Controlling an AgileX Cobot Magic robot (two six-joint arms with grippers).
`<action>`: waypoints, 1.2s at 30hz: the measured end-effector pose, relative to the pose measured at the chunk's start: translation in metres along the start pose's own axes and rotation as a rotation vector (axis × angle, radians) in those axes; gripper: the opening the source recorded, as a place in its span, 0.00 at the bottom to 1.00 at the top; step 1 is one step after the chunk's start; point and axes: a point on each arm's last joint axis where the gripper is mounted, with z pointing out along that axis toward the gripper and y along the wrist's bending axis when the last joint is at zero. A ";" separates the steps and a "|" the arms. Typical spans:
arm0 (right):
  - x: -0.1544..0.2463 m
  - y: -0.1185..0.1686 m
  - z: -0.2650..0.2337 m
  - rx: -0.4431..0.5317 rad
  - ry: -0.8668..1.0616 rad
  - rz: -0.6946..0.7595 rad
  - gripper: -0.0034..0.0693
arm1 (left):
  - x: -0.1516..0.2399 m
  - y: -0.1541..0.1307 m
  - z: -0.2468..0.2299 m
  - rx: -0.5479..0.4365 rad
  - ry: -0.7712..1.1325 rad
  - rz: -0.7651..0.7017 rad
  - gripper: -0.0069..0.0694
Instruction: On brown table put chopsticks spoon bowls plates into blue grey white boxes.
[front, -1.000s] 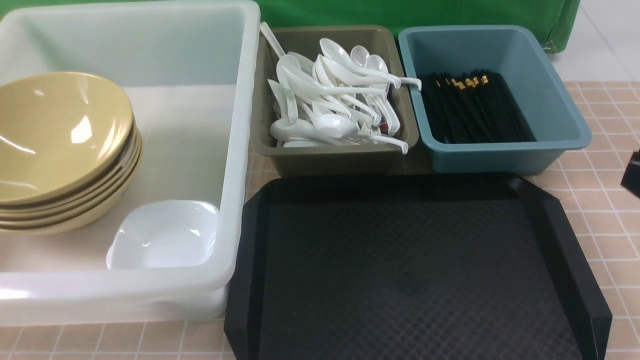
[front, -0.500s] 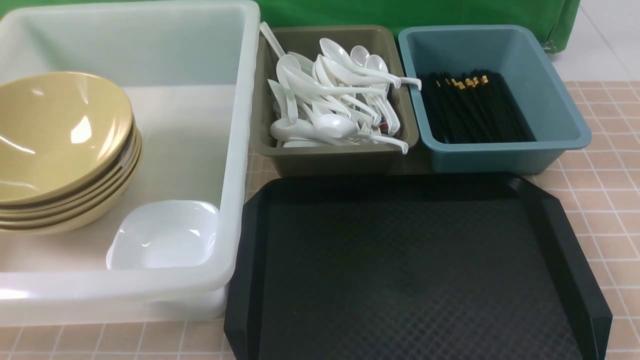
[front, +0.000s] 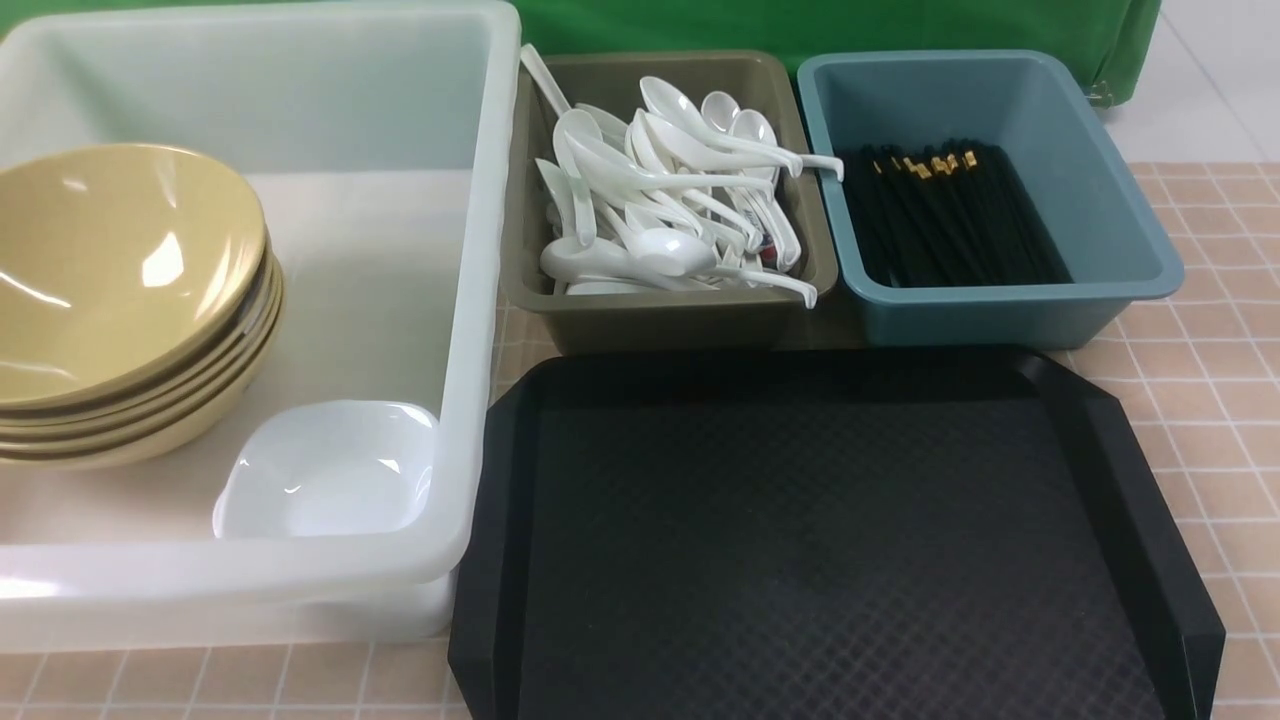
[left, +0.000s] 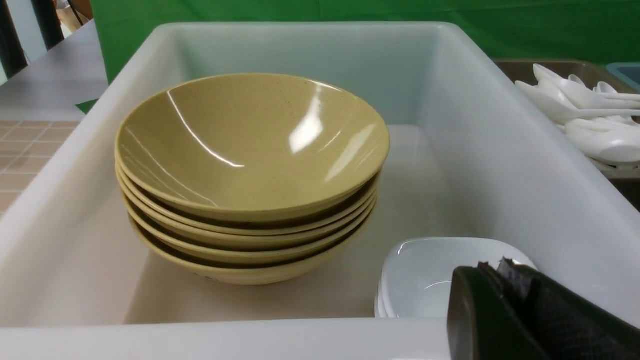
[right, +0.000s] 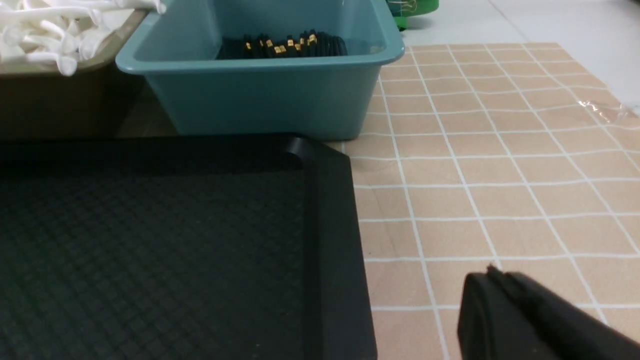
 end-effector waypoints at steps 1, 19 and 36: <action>0.000 0.000 0.000 0.000 0.000 -0.001 0.10 | 0.000 0.000 0.000 0.000 0.000 0.000 0.09; 0.000 0.000 0.000 0.001 0.002 -0.002 0.10 | 0.001 0.000 0.000 0.000 0.007 0.000 0.09; 0.000 0.000 0.000 0.001 0.005 -0.002 0.11 | 0.080 0.002 0.049 -0.003 -0.124 -0.098 0.09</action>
